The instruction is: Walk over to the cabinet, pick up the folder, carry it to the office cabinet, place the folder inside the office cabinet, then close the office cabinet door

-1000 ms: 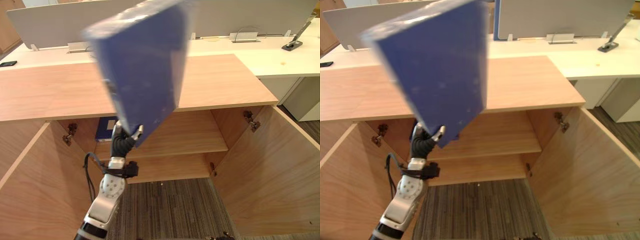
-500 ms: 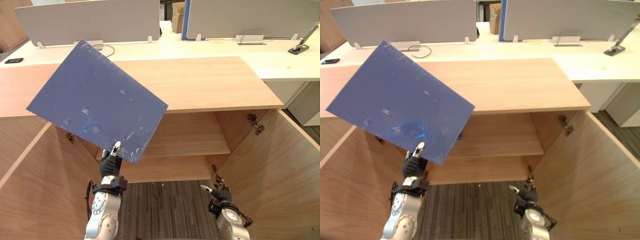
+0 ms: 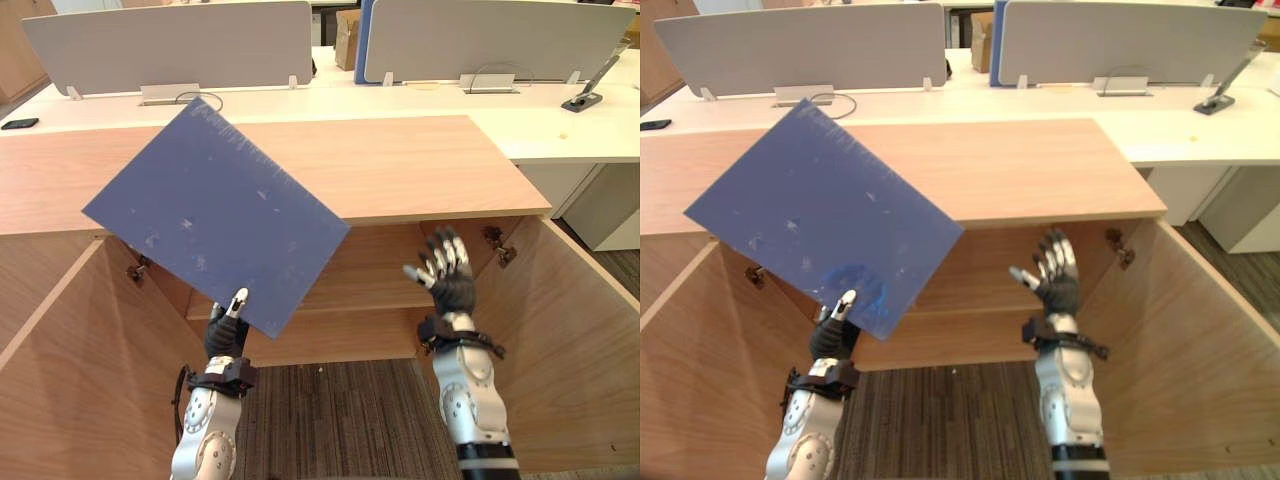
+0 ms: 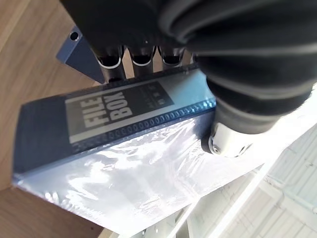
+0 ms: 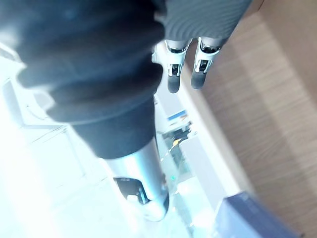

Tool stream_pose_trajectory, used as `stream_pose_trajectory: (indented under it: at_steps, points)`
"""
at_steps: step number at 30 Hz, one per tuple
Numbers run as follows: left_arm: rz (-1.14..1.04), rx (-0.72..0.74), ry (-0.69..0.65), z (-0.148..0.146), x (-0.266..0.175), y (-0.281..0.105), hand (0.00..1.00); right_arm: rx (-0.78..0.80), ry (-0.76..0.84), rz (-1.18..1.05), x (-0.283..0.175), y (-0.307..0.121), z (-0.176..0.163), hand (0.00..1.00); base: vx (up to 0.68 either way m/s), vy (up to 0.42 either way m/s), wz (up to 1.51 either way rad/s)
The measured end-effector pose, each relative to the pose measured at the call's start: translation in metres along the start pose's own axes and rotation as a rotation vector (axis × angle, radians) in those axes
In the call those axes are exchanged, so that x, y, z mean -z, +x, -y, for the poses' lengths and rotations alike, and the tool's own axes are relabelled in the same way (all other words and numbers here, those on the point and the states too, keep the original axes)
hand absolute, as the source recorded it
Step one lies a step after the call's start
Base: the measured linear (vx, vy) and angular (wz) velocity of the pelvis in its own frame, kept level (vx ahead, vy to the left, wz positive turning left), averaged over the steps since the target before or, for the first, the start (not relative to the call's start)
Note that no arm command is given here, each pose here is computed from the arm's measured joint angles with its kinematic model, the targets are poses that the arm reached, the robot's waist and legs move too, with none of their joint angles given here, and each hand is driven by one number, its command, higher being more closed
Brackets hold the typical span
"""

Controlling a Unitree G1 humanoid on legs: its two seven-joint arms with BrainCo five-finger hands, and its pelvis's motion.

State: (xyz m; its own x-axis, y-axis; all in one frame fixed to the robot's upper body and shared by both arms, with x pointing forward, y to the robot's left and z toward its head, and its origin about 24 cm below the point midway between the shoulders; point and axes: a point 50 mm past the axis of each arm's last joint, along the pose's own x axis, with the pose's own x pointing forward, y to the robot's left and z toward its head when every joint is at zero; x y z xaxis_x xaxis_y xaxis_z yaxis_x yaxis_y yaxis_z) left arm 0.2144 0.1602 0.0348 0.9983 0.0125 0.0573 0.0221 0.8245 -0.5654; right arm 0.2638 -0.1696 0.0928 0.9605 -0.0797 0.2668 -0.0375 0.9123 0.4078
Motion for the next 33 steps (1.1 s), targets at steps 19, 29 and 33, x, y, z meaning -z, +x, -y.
stream_pose_trajectory:
  at_steps: [19,29,33]
  points:
    - [0.013,0.224,0.028,0.025,-0.006,0.014,1.00,-0.286,0.103,0.079,-0.034,0.069,-0.033,0.00,-0.02,0.001,-0.01]
    - [-0.098,0.326,0.162,0.030,0.011,0.014,1.00,-0.439,-0.008,0.019,-0.046,0.109,-0.069,0.00,0.00,-0.001,0.01]
    - [-0.122,0.363,0.213,0.032,0.014,0.013,1.00,-0.511,-0.096,0.003,-0.049,0.119,-0.083,0.00,0.00,0.000,0.00]
